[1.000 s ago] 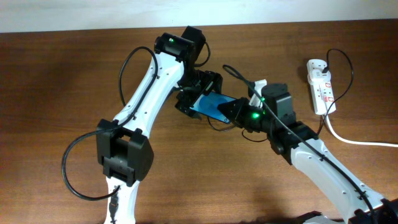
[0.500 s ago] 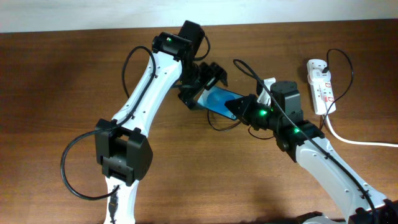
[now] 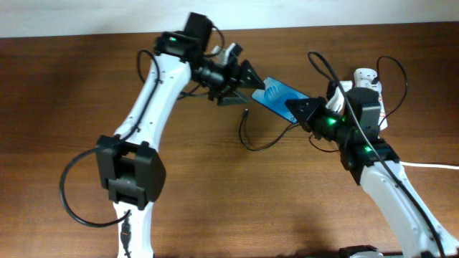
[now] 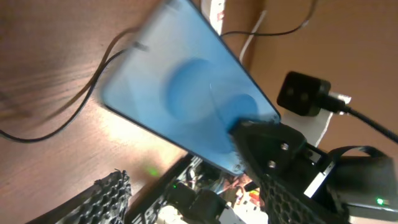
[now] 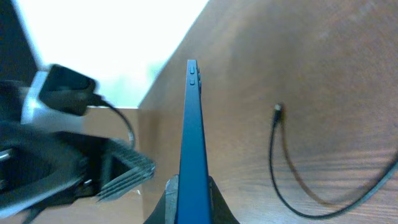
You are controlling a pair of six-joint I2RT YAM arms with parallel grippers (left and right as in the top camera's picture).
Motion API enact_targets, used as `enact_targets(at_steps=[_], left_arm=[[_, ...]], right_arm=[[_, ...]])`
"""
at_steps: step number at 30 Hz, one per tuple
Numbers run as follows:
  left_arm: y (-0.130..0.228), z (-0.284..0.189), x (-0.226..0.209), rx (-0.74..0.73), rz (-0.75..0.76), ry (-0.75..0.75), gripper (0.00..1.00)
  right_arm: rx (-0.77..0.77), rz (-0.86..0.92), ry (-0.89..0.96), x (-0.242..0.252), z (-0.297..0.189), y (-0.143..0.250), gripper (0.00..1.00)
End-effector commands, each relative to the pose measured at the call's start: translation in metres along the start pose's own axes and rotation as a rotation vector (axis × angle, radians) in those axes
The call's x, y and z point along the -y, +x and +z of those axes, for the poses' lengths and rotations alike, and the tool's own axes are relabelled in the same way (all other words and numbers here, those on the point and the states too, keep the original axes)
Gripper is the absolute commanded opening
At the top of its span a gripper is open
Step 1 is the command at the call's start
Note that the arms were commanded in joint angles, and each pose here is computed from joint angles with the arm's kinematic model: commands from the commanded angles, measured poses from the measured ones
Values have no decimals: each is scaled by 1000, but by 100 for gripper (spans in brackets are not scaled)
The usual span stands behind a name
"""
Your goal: Plug charger to phone and switch on socket
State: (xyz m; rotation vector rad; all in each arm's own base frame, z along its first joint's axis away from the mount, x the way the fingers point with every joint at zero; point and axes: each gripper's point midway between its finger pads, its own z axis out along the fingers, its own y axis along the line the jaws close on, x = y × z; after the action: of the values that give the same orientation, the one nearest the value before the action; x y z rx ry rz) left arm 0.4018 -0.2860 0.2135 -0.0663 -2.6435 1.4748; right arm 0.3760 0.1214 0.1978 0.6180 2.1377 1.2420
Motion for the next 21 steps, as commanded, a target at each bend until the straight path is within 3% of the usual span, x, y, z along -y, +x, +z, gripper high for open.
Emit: enact_targets(at_steps=[1,7,11,21], left_arm=[[1,-29,19,13,109,112,76],[19,-61,41,22,287,224,82],[17,-62,43,32,302,226,100],[-33,-57,55,181,162,171,99]], right_arm=[[41,-91,-109,-43,-22,-7,4],[75,-100,-164,-65,-33,-13,4],[157,-22,-202,-79,-35,-28,4],[337,383,-253,-101,-21,-29,4]])
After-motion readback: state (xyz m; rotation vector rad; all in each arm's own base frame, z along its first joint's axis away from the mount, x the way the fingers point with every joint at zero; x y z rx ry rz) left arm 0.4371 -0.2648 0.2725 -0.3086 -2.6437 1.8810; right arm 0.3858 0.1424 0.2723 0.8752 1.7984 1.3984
